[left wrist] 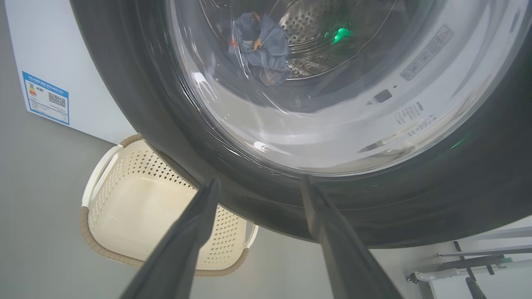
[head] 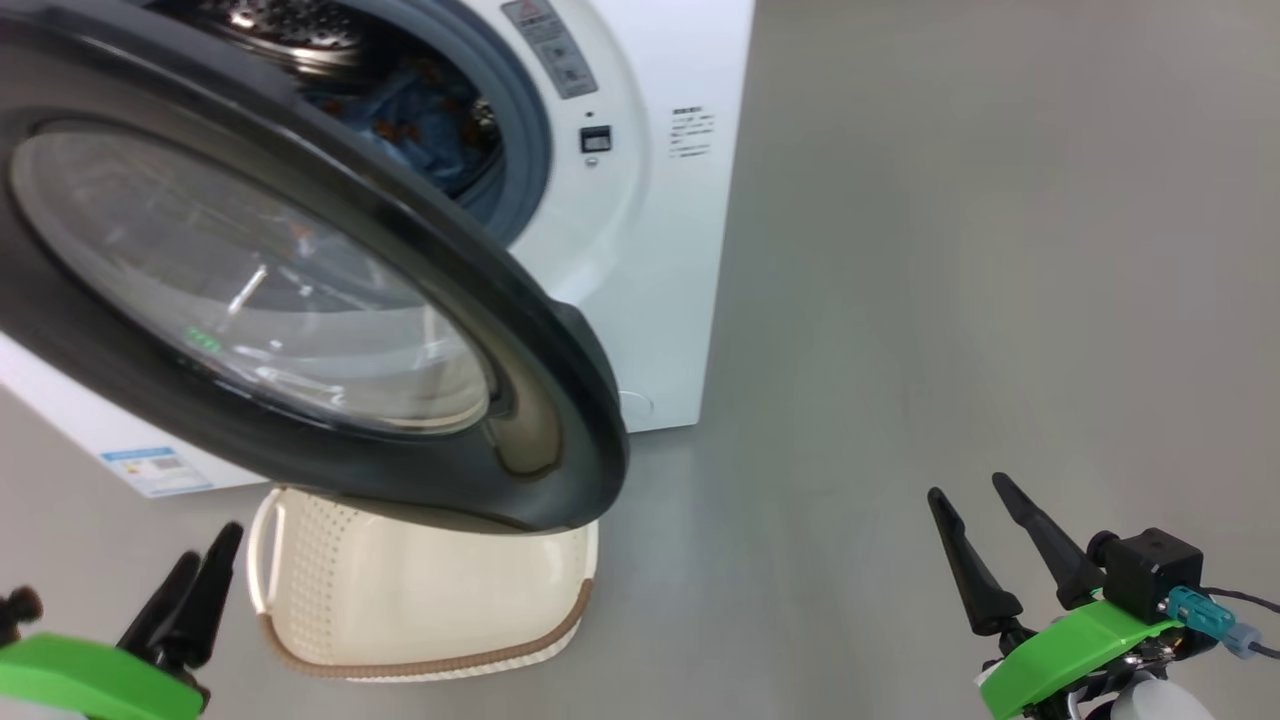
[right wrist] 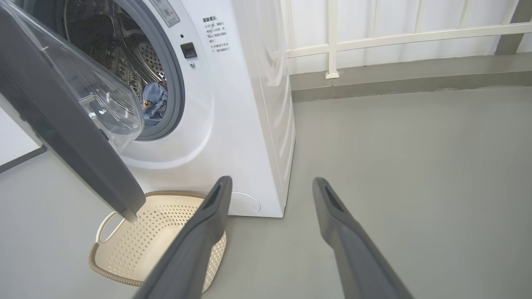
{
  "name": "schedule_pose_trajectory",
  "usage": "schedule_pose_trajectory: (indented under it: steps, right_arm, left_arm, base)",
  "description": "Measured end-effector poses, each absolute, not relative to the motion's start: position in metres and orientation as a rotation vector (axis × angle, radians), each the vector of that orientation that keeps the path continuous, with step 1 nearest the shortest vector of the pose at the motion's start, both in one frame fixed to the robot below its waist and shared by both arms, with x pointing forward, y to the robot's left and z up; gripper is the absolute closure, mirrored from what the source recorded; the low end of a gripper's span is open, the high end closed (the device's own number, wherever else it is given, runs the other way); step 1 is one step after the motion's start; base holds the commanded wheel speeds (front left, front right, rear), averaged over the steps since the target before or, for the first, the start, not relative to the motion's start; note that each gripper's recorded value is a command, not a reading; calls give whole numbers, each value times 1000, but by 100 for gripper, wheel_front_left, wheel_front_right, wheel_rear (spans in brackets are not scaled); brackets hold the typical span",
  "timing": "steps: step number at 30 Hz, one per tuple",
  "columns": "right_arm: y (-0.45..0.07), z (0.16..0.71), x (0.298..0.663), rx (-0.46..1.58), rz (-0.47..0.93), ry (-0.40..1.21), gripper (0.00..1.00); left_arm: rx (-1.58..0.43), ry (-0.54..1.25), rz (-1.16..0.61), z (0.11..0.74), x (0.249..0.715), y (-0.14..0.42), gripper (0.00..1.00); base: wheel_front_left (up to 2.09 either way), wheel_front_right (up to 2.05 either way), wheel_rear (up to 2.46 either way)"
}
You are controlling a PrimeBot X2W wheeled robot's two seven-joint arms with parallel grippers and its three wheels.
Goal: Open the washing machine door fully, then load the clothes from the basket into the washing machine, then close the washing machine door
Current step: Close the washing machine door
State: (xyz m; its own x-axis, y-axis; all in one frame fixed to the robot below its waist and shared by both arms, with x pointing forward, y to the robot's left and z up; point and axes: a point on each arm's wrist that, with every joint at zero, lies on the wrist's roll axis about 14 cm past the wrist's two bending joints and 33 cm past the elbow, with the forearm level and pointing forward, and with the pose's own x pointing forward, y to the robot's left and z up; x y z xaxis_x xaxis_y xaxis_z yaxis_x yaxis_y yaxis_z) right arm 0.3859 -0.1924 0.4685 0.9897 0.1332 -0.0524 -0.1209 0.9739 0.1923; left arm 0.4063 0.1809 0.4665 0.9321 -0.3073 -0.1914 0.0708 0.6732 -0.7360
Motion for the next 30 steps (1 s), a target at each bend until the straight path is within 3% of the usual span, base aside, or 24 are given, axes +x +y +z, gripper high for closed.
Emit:
schedule_pose_trajectory:
  steps: [10, 18, 30]
  right_arm:
    - [-219, 468, 367, 187, 45, 63, 0]
    - [-233, 470, 362, 187, 1, 54, 0]
    - [-239, 472, 357, 189, -20, 48, 0]
  left_arm:
    - [-601, 283, -198, 441, 403, 186, 0]
    - [-413, 149, -174, 456, 416, 191, 0]
    - [-297, 80, -148, 463, 403, 182, 0]
  base:
    - [0, 0, 0]
    - [0, 0, 0]
    - [0, 0, 0]
